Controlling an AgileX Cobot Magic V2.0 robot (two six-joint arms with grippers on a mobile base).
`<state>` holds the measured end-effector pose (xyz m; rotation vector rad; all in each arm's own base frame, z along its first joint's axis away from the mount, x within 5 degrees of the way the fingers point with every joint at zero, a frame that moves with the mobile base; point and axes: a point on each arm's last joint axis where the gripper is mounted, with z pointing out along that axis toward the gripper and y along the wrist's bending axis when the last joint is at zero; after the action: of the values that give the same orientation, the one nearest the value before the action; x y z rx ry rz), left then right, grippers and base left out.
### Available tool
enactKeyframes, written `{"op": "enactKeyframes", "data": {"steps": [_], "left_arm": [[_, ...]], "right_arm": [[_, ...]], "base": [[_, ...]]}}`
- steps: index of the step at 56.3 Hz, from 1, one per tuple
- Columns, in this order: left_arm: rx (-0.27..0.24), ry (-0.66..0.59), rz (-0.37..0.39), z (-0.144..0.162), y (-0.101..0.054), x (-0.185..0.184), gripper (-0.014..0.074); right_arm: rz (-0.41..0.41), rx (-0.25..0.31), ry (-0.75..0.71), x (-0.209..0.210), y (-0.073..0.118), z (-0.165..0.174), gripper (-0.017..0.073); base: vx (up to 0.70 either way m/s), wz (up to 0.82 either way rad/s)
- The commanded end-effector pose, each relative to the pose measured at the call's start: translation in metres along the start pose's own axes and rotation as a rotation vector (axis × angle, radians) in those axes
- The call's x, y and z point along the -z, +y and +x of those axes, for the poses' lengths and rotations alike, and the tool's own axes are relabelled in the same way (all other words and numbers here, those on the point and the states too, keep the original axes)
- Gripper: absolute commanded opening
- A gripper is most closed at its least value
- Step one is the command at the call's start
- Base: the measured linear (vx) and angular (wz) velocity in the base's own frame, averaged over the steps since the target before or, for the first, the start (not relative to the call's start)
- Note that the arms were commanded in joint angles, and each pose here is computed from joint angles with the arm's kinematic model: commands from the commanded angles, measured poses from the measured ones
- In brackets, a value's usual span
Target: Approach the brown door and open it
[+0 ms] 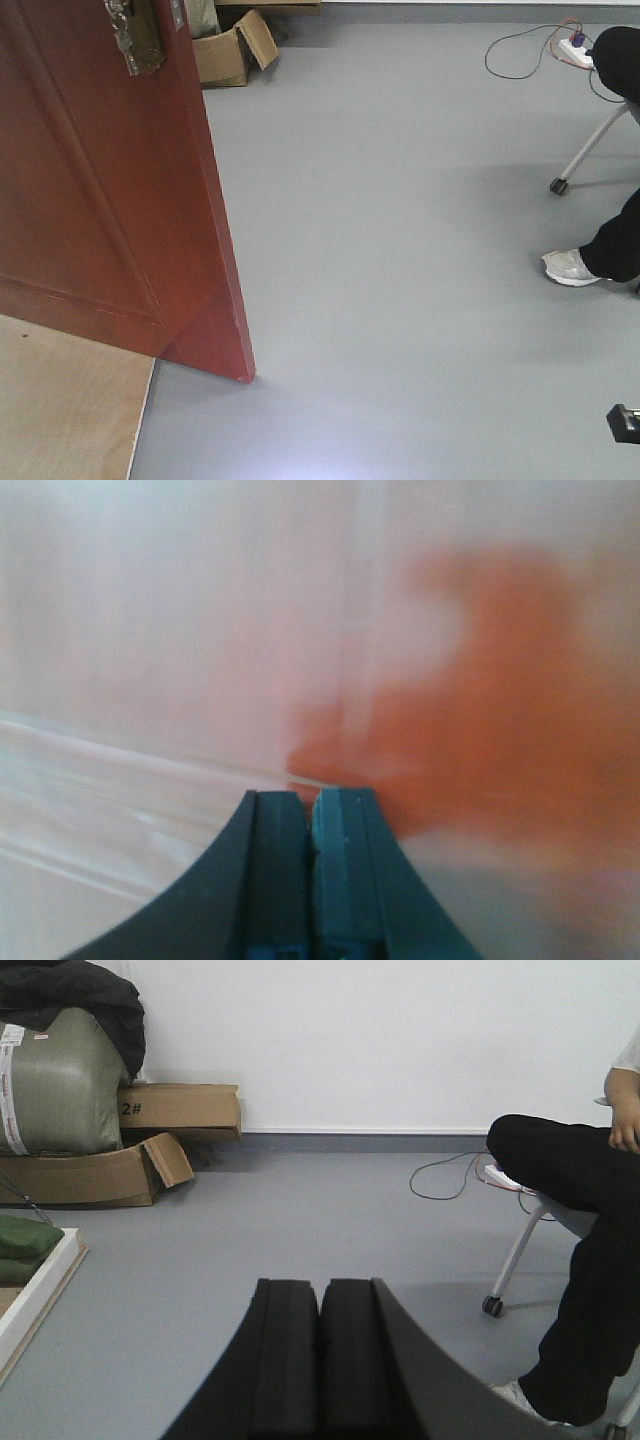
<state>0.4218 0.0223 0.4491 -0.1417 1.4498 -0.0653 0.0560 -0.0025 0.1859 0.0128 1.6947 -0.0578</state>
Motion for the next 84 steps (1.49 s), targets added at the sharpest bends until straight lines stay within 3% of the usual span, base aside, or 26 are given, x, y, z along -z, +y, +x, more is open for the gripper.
{"op": "enactKeyframes", "data": {"steps": [1, 84], "left_arm": [[0.009, -0.156, 0.015, -0.0389, -0.0075, 0.015, -0.0006], [0.009, -0.155, 0.015, -0.0388, -0.0075, 0.015, -0.0006]], "right_arm": [[0.01, 0.01, -0.091, 0.0008, -0.0007, -0.0067, 0.0], [0.01, 0.01, -0.091, 0.0008, -0.0007, -0.0067, 0.0]], "base": [[0.17, 0.03], [0.12, 0.01]]}}
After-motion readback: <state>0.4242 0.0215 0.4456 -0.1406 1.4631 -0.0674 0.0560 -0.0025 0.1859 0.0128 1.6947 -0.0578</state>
